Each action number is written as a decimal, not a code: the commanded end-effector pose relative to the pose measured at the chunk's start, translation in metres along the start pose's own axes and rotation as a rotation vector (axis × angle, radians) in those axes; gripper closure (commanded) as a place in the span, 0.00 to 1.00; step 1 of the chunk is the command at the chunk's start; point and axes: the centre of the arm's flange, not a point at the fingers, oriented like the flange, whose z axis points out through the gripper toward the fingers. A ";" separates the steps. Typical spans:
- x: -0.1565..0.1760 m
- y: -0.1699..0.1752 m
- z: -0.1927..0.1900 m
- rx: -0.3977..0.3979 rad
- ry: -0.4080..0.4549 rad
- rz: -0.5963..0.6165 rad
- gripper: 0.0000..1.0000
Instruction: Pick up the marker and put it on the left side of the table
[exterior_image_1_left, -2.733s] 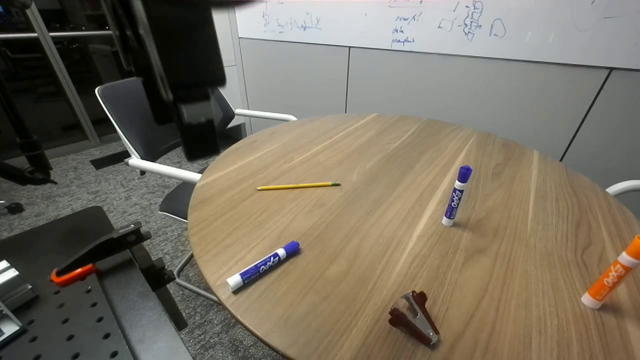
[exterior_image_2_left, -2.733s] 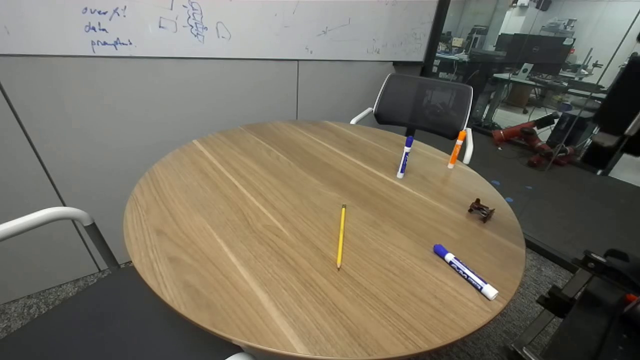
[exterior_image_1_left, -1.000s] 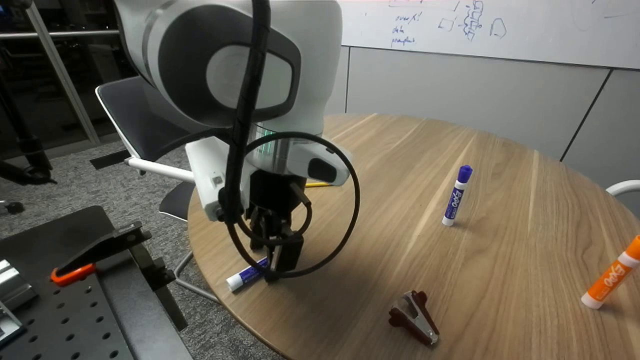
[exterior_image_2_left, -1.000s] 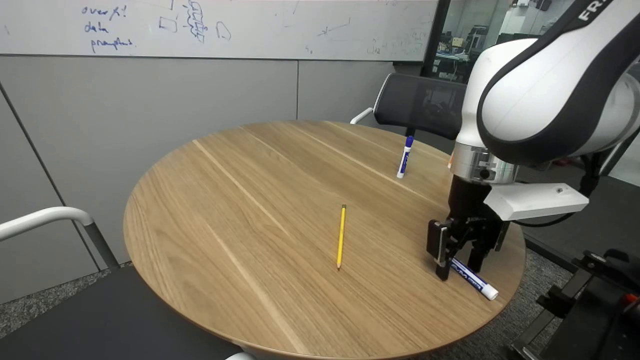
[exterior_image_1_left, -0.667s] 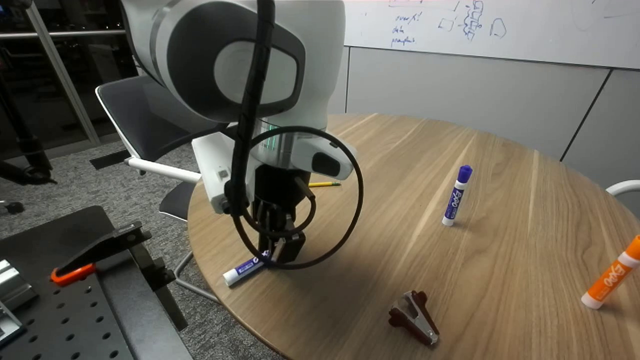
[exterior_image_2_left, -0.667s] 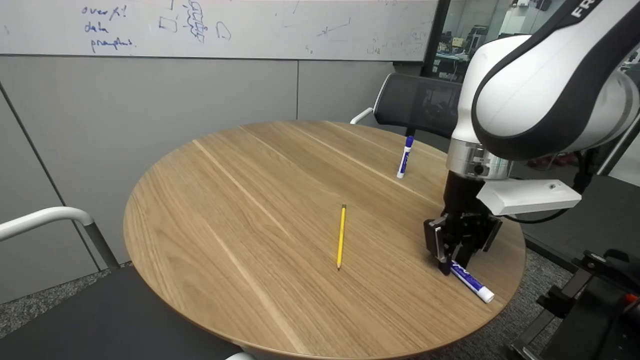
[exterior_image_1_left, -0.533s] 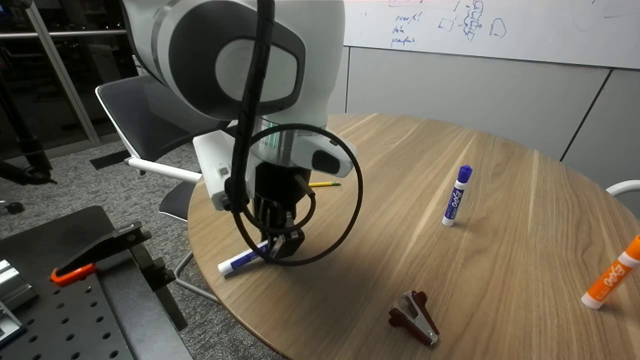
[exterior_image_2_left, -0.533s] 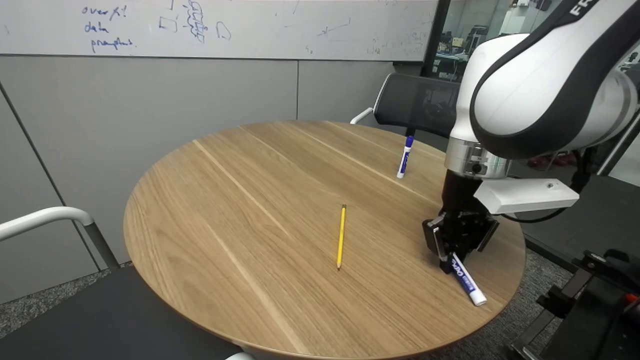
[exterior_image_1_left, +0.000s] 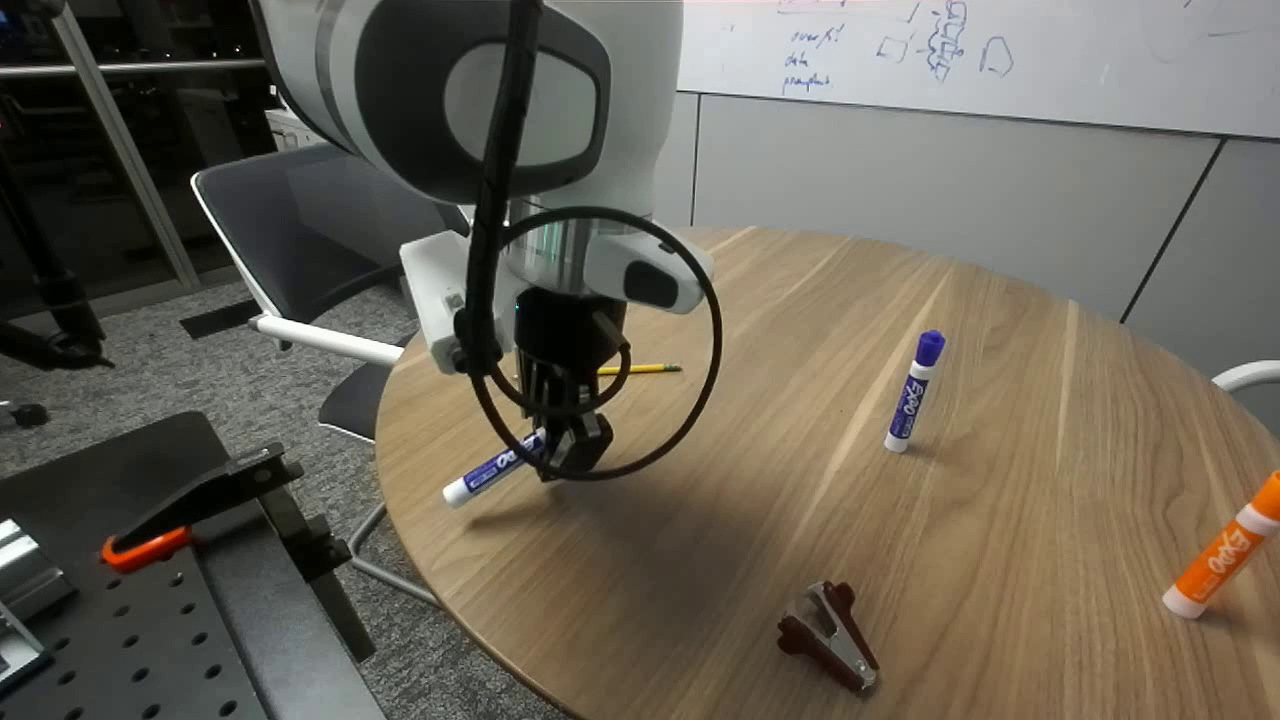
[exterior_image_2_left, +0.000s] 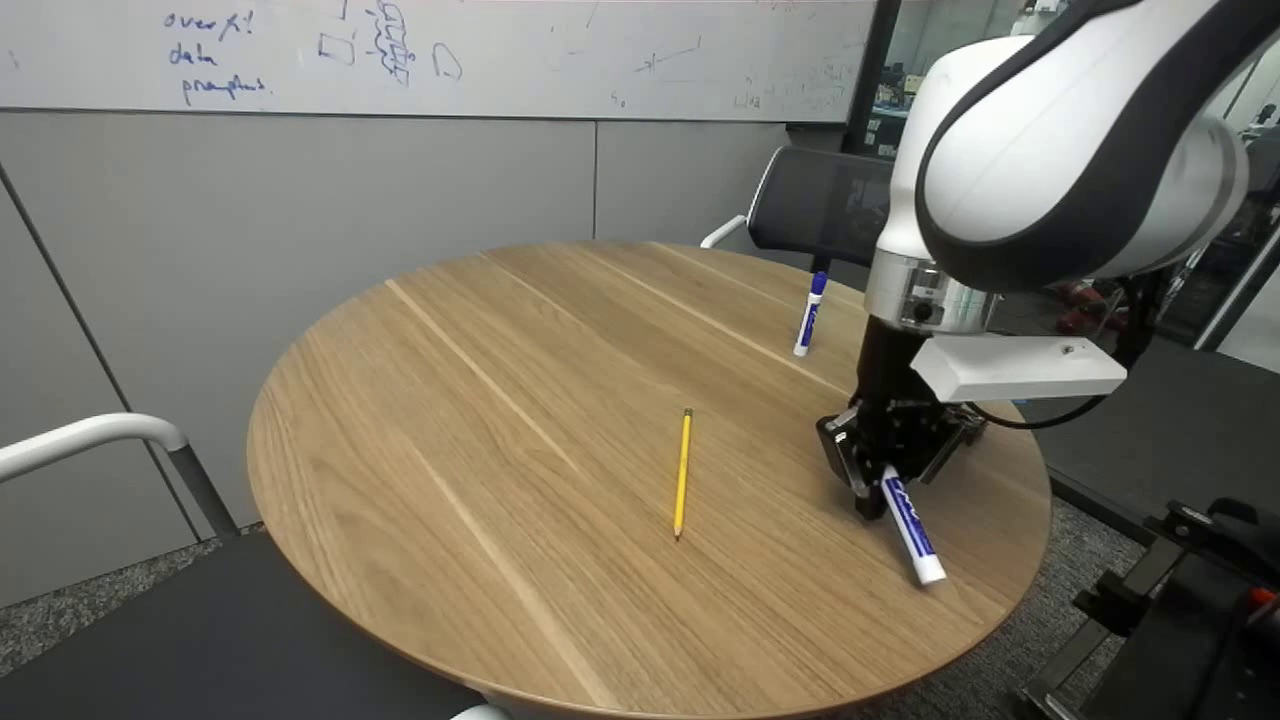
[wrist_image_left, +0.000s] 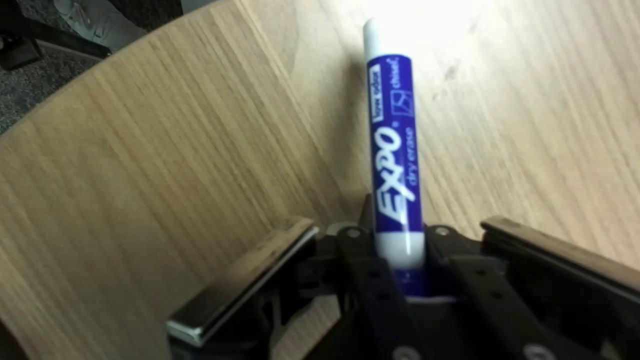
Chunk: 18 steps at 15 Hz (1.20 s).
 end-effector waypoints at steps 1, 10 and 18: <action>0.008 -0.017 -0.029 0.017 0.062 0.029 0.98; 0.036 -0.166 -0.101 0.177 0.171 0.144 0.98; 0.088 -0.281 -0.068 0.210 0.246 0.252 0.98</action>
